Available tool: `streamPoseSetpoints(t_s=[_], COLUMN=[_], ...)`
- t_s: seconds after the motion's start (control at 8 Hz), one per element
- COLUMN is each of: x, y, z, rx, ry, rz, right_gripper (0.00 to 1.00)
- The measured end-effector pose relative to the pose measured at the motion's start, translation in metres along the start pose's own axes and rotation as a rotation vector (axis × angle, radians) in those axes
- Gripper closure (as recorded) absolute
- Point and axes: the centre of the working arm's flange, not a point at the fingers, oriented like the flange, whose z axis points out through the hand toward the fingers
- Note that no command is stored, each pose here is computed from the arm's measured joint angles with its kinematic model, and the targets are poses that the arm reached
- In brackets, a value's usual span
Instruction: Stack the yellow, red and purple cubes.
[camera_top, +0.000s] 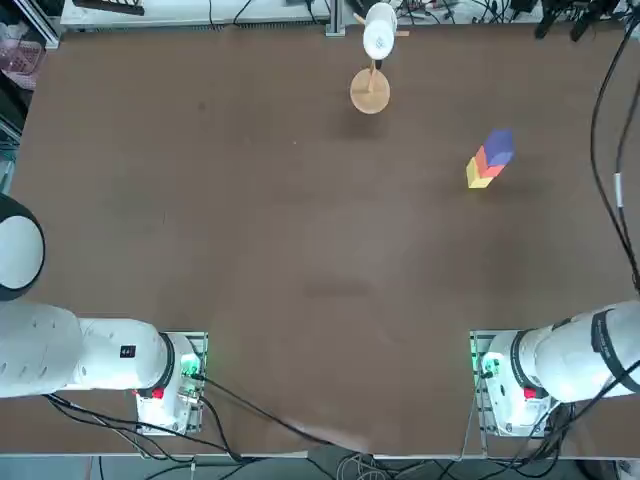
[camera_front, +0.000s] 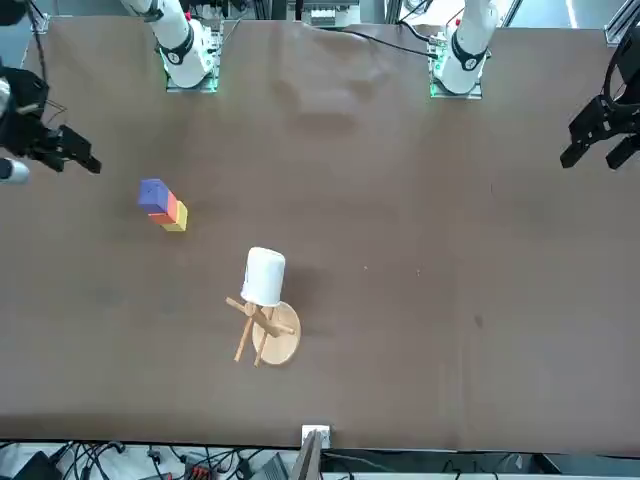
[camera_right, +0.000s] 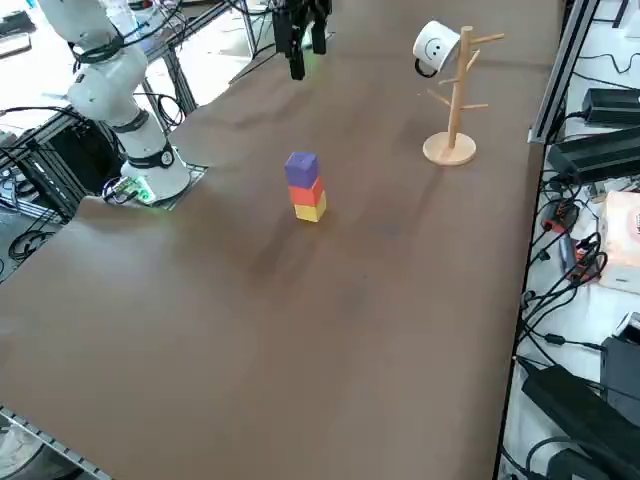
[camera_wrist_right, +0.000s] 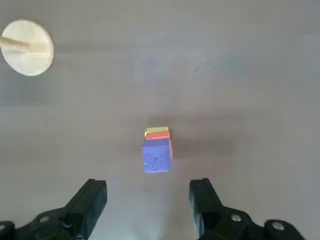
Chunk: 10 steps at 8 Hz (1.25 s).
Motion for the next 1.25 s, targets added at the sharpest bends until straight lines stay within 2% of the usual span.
streamPoseSetpoints(t_s=[0.38,1.25], x=[0.016,0.018], y=[0.003,0.002], z=[-0.001,-0.011], rx=[-0.018,-0.02], ry=[-0.001,0.02], rz=[0.015,-0.025], right_gripper=[0.0,0.0])
